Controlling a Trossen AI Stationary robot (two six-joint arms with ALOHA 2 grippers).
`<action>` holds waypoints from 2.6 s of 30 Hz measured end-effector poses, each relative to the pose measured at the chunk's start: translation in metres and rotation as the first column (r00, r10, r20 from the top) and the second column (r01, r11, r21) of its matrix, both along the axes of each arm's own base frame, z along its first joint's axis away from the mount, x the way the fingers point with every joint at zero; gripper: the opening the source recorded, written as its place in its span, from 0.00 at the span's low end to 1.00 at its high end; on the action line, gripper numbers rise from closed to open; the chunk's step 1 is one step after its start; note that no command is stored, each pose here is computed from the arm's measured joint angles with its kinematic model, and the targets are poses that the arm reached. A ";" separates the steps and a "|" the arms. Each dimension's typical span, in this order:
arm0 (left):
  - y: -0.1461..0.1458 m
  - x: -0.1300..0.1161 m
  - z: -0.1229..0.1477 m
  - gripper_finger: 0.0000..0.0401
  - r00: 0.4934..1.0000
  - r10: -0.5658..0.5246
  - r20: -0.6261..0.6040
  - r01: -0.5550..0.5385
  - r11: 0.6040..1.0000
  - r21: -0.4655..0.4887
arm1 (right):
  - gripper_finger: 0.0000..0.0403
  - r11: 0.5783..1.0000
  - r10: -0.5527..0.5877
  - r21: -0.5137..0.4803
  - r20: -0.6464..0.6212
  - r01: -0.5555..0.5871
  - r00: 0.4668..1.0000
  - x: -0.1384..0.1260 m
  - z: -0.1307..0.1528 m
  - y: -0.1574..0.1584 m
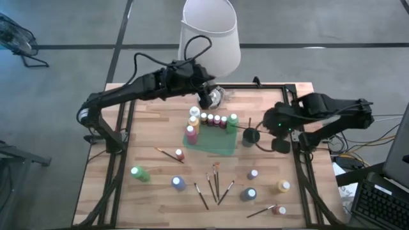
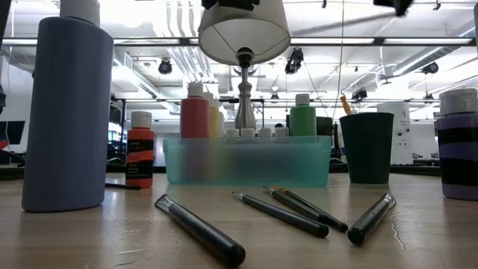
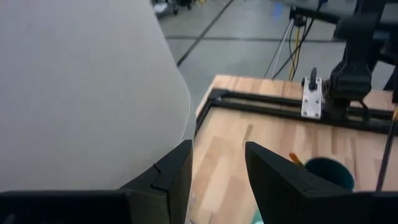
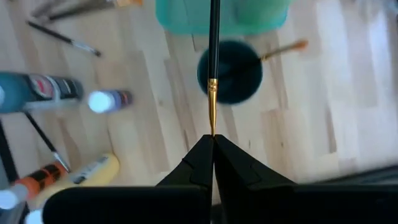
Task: Pick & Place Paint Supplies
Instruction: Put the orange paint brush into the black cup
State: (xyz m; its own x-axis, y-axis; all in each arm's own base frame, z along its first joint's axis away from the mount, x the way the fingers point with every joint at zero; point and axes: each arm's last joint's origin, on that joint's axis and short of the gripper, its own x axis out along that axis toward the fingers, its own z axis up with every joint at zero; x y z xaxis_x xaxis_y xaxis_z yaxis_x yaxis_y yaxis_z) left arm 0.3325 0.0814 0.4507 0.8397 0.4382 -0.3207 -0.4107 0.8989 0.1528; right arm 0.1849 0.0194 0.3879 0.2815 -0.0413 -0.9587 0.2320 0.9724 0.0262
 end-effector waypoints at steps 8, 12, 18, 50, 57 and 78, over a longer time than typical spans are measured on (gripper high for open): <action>-0.007 -0.003 0.004 0.38 0.986 -0.159 0.044 0.164 0.970 -0.182 | 0.02 0.980 0.116 -0.177 0.167 -0.086 0.979 0.010 0.049 -0.003; -0.010 -0.005 0.014 0.38 0.940 -0.297 0.168 0.340 0.865 -0.369 | 0.02 0.887 0.266 -0.422 0.139 -0.186 0.954 0.009 0.064 -0.004; -0.012 -0.011 0.028 0.38 0.875 -0.381 0.300 0.484 0.647 -0.589 | 0.02 0.663 0.444 -0.647 -0.065 -0.376 0.894 0.016 0.073 -0.007; -0.011 -0.019 0.028 0.38 0.807 -0.458 0.372 0.467 0.109 -0.878 | 0.02 -0.187 0.466 -0.835 -0.540 -0.518 0.701 0.099 0.091 0.060; -0.011 -0.020 0.028 0.38 0.786 -0.486 0.382 0.478 0.088 -0.874 | 0.02 -0.226 0.499 -0.833 -0.545 -0.506 0.674 0.095 0.094 0.070; -0.004 0.000 0.025 0.38 0.715 -0.532 0.454 0.565 0.056 -0.823 | 0.02 -0.192 0.613 -0.897 -0.427 -0.399 0.665 0.105 0.102 0.070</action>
State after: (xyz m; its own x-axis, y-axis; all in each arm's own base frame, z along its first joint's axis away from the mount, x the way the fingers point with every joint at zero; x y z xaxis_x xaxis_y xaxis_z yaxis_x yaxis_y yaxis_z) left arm 0.3326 0.0772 0.4758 0.7155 -0.6929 -0.0888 0.2770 0.3981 -0.8745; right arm 0.2899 0.0896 0.4895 0.8090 -0.5544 -0.1952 -0.2500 -0.0240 -0.9679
